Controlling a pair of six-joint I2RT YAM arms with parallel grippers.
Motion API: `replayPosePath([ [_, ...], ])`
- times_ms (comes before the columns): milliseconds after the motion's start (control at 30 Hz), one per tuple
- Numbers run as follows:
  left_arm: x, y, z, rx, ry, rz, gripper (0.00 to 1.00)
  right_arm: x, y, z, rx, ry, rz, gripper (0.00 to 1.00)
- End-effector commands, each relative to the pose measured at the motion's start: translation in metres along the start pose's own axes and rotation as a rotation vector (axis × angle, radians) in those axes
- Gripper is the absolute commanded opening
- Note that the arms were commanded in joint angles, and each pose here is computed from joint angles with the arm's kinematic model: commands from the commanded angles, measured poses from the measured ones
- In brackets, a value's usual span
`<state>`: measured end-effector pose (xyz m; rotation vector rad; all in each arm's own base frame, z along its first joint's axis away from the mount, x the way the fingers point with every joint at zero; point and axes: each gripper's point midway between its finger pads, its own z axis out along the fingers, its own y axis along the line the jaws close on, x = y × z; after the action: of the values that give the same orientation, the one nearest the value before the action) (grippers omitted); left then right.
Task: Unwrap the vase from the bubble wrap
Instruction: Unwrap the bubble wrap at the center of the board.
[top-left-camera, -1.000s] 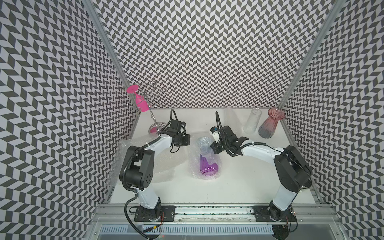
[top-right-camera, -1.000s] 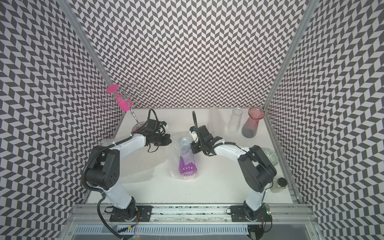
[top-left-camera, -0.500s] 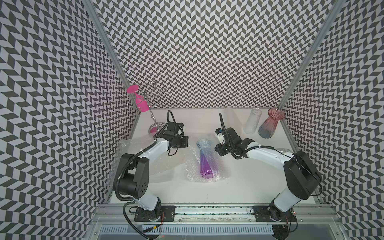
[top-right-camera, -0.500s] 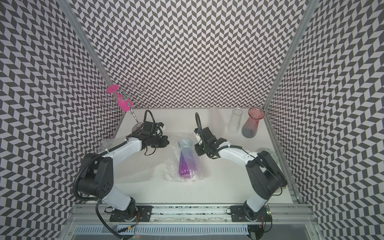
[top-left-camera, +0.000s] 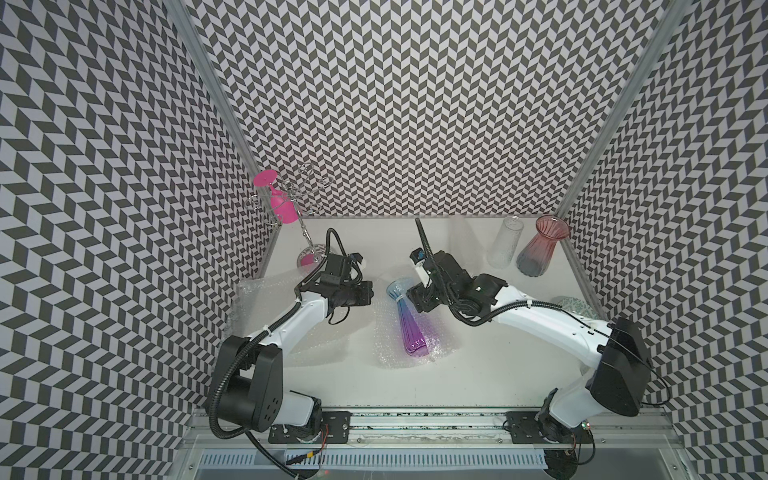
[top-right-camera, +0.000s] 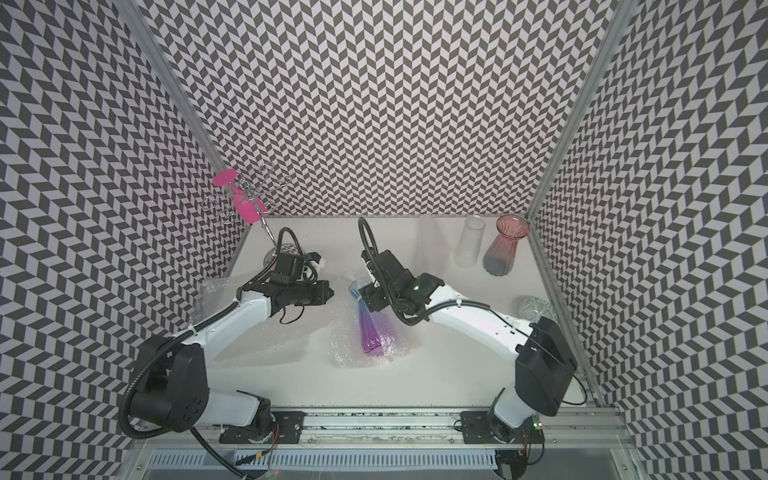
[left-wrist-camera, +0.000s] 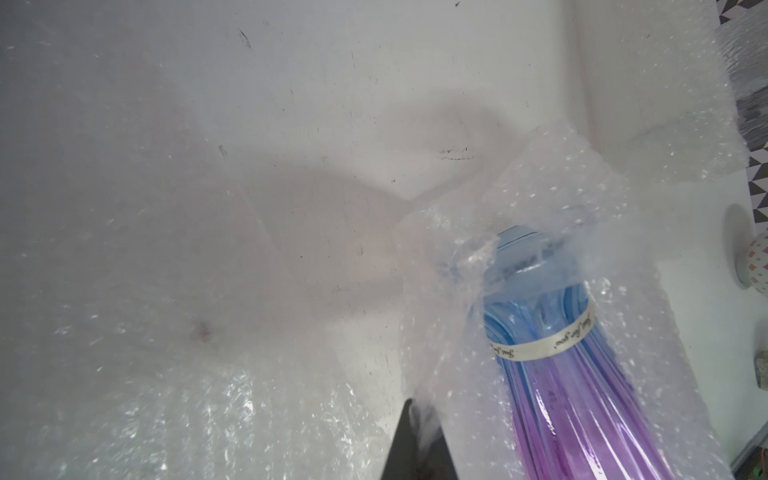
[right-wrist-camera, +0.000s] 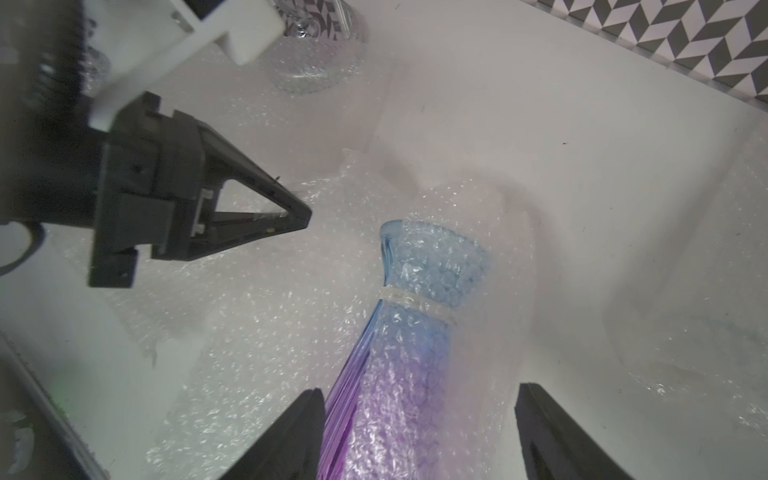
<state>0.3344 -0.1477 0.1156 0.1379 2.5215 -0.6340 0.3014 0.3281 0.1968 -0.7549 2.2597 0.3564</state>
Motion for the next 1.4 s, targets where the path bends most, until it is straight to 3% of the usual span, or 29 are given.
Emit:
replayPosePath([
  [0, 0.001, -0.007, -0.016, 0.015, -0.017, -0.002, 0.00, -0.006, 0.001, 0.001, 0.022, 0.004, -0.028, 0.75],
  [167, 0.006, -0.010, -0.029, 0.014, -0.029, -0.008, 0.00, 0.013, 0.006, 0.017, -0.013, 0.064, -0.045, 0.75],
  [400, 0.020, -0.005, -0.029, 0.002, -0.009, -0.020, 0.00, 0.044, -0.020, 0.050, 0.020, 0.148, -0.047, 0.76],
  [600, 0.019, -0.005, -0.036, -0.011, -0.012, -0.038, 0.00, 0.054, -0.068, 0.067, 0.192, 0.213, -0.104, 0.75],
  [933, 0.021, -0.007, -0.034, 0.006, -0.008, -0.040, 0.00, 0.050, -0.124, 0.061, 0.238, 0.190, 0.034, 0.73],
  [1067, 0.023, -0.011, -0.032, 0.032, 0.006, -0.035, 0.00, 0.039, -0.139, 0.051, 0.320, 0.188, 0.017, 0.73],
  [1167, 0.026, -0.014, -0.031, 0.057, 0.009, -0.035, 0.00, 0.008, -0.137, 0.035, 0.385, 0.151, -0.025, 0.75],
  [1267, 0.028, -0.019, -0.031, 0.090, 0.007, -0.030, 0.00, -0.023, -0.119, 0.021, 0.415, 0.102, -0.051, 0.80],
  [1367, 0.031, -0.022, -0.029, 0.119, 0.002, -0.028, 0.00, -0.040, -0.092, 0.015, 0.350, 0.079, -0.011, 0.85],
])
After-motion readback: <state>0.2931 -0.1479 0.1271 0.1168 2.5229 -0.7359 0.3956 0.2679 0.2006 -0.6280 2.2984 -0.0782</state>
